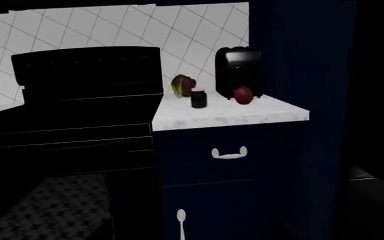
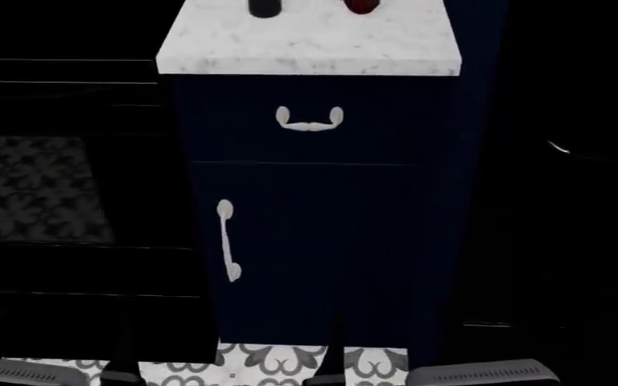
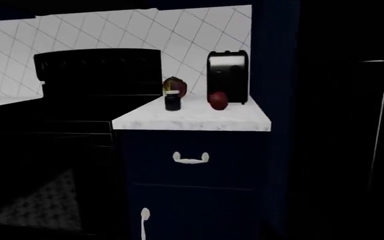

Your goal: Close the fridge doors

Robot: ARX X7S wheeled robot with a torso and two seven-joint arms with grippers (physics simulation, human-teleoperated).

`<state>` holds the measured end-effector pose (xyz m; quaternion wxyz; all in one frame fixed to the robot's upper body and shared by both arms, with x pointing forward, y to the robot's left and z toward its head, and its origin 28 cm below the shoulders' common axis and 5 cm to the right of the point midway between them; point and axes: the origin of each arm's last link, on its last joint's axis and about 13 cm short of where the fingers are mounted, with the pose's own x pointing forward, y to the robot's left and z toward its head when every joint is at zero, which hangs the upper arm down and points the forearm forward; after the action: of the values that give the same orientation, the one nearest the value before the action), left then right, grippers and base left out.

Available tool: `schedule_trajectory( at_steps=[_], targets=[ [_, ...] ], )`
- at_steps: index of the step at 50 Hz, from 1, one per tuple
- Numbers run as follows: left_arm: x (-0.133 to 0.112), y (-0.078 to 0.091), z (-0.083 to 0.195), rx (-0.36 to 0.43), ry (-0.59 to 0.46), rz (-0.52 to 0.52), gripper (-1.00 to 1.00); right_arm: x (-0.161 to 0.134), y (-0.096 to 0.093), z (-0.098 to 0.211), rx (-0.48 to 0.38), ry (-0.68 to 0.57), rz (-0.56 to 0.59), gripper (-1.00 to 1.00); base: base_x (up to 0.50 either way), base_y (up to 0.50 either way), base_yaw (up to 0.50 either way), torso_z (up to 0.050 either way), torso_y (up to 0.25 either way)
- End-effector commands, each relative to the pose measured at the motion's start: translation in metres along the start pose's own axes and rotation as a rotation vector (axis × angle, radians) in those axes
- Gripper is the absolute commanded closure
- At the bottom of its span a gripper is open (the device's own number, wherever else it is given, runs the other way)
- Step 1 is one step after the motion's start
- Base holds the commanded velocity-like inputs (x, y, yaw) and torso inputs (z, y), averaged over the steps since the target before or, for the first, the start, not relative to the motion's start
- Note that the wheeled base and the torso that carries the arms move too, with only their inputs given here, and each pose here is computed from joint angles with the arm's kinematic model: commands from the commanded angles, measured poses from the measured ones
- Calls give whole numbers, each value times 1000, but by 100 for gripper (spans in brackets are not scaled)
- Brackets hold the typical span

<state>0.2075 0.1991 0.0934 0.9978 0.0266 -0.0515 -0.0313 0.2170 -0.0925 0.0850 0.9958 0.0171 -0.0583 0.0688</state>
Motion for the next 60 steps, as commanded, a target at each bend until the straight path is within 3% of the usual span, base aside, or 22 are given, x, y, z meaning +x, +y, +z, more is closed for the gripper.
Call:
schedule_trajectory(
  at_steps=[1,6,7,9,21,60],
  targets=[
    [0,0,0,-1,0,2,-100,0,0,1,11,-9,0,-100,293,449,0,0,0],
    [0,0,0,-2,1,4,-100,0,0,1,13,-15,5,-100,323,388,0,0,0],
    [0,0,0,0,1,4,-100,0,1,2,76,-19,38,-100,363,312,0,0,0],
    [0,0,0,1,2,2,-100,0,0,2,36,-25,17,-100,375,247,0,0,0],
    [0,0,0,4,3,0,-100,-2,-2,4,38,-44,8,-100,446,91,0,0,0],
    [1,0,-1,15,12,1,-100,-5,-5,3,106,-43,-22,-100,461,-34,0,0,1]
  ],
)
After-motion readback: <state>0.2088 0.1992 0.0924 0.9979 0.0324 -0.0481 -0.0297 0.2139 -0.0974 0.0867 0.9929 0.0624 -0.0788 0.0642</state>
